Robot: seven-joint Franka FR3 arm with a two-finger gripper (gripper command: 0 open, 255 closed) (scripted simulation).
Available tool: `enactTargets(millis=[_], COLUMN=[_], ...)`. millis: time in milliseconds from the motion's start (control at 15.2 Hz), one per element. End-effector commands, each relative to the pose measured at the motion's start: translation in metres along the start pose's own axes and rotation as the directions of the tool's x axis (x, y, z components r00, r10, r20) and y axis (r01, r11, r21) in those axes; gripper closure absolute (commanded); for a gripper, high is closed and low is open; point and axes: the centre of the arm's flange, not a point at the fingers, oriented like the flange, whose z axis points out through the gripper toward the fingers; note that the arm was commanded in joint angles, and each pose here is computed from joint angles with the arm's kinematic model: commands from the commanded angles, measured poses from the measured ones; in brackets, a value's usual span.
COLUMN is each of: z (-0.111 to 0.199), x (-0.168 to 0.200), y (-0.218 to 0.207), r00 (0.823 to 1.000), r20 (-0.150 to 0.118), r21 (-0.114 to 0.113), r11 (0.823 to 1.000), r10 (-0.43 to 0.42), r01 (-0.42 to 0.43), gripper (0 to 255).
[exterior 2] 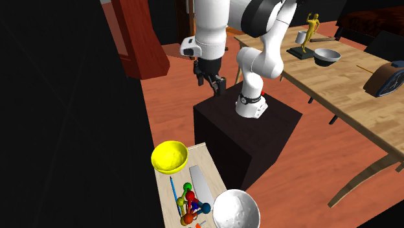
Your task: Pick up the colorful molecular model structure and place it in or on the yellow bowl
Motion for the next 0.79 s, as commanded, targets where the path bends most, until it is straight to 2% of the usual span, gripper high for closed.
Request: enactTargets(millis=[0, 726], z=[0.009, 0.074], x=[0.02, 0.12], y=[-0.018, -0.105], r00=[1.0, 0.996], r20=[-0.001, 0.0], r21=[-0.004, -0.034], r11=[1.0, 0.995], r10=[-0.014, -0.092], r01=[0.014, 0.092], gripper=[0, 0])
